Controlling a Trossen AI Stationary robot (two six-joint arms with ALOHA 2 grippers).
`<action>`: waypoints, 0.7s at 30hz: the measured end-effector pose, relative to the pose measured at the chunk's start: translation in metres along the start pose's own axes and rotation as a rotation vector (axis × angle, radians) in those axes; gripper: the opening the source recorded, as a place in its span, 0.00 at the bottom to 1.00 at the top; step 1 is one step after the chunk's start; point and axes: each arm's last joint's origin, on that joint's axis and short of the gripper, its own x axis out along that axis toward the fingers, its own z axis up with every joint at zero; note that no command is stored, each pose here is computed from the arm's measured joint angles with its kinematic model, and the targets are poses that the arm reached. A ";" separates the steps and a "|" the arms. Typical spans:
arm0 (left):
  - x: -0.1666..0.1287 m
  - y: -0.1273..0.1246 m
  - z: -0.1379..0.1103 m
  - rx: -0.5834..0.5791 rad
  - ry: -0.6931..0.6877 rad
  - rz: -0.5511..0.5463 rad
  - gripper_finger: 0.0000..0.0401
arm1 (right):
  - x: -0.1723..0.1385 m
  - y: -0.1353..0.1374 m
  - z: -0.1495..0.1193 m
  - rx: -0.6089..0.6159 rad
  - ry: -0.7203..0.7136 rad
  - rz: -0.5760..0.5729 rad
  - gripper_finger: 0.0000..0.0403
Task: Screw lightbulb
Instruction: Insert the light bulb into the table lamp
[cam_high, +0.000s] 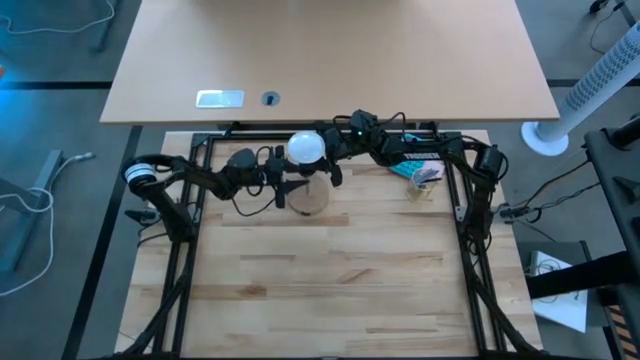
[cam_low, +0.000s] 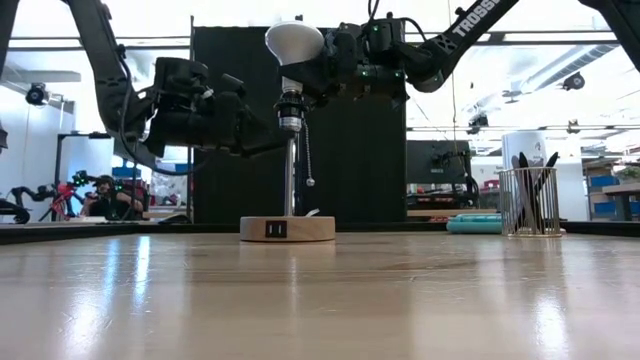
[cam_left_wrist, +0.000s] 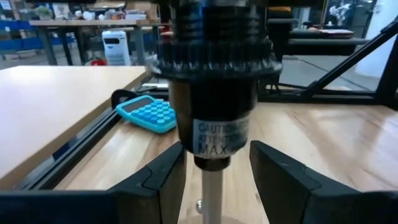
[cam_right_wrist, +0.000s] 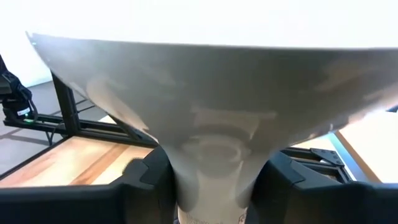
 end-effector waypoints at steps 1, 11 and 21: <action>0.000 0.000 0.000 -0.002 0.004 0.004 0.41 | 0.000 0.000 0.000 0.000 0.000 0.000 0.34; 0.010 0.003 -0.017 -0.023 0.062 0.013 0.41 | 0.000 0.000 0.000 0.001 0.000 0.000 0.35; 0.005 0.000 -0.017 -0.034 0.030 0.015 0.41 | 0.000 0.000 0.000 0.016 0.003 0.000 0.36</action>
